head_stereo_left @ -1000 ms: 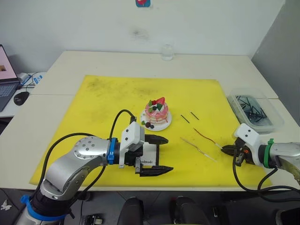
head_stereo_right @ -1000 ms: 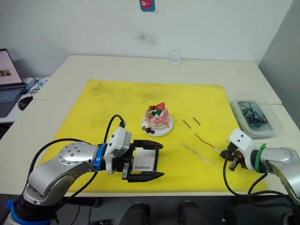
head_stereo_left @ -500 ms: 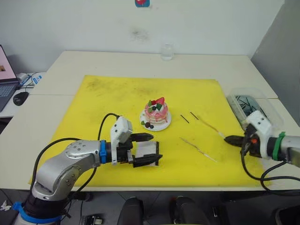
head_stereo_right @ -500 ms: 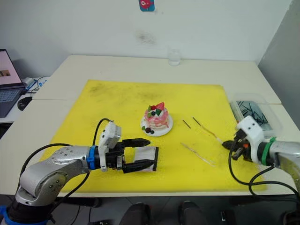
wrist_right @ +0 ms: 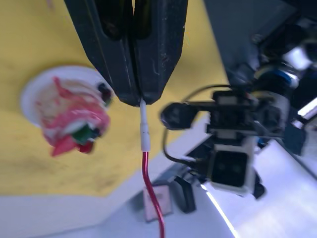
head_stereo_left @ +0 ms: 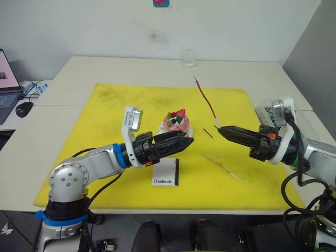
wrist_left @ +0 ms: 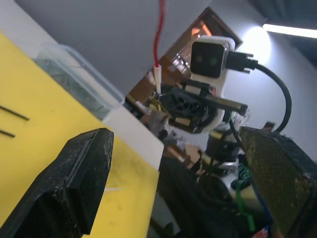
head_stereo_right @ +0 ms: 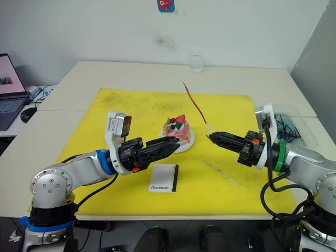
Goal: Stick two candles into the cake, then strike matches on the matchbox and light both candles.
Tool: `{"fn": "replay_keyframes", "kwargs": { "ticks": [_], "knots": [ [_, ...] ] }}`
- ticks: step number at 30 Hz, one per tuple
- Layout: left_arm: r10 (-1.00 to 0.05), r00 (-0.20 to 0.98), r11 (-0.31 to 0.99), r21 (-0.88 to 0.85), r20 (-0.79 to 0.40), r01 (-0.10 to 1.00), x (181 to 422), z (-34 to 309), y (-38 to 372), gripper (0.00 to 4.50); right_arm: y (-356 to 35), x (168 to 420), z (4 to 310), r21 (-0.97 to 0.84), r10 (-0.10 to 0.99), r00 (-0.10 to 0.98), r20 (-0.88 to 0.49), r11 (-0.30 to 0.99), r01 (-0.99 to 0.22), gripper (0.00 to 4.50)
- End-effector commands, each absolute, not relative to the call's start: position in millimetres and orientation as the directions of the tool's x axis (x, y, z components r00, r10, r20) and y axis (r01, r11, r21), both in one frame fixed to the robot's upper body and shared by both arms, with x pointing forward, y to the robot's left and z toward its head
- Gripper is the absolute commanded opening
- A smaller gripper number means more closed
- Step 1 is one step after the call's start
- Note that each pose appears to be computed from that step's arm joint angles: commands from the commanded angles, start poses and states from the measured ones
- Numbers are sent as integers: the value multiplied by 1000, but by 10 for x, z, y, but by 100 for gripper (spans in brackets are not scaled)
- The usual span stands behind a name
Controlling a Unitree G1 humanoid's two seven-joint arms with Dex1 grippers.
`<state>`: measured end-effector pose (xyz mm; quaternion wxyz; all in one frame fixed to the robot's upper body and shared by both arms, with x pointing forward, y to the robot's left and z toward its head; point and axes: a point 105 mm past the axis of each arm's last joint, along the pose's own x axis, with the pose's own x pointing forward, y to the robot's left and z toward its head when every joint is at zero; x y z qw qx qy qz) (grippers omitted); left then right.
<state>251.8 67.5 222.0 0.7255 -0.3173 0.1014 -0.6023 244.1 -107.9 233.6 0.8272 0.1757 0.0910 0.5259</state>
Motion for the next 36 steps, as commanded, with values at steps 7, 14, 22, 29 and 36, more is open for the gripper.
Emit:
{"fn": "replay_keyframes", "kwargs": {
  "ticks": [7,14,22,29,36],
  "knots": [
    [-906,217,-45,-592,364,805,2497,2482,556,450,-859,2276,2544,527,921,370,122,255,-811,3],
    [-897,194,-93,-600,397,795,2502,2528,526,450,-800,2248,2513,538,928,354,116,241,-808,3],
    [-898,176,-115,-601,404,791,2495,2527,511,450,-766,2227,2497,544,930,349,117,234,-806,3],
    [-892,184,-123,-615,412,779,2518,2511,511,301,-743,2231,2499,543,932,344,113,232,-807,0],
    [-905,162,-131,-619,394,774,2480,2465,494,93,-723,2231,2498,543,935,337,110,228,-808,0]
  ]
}}
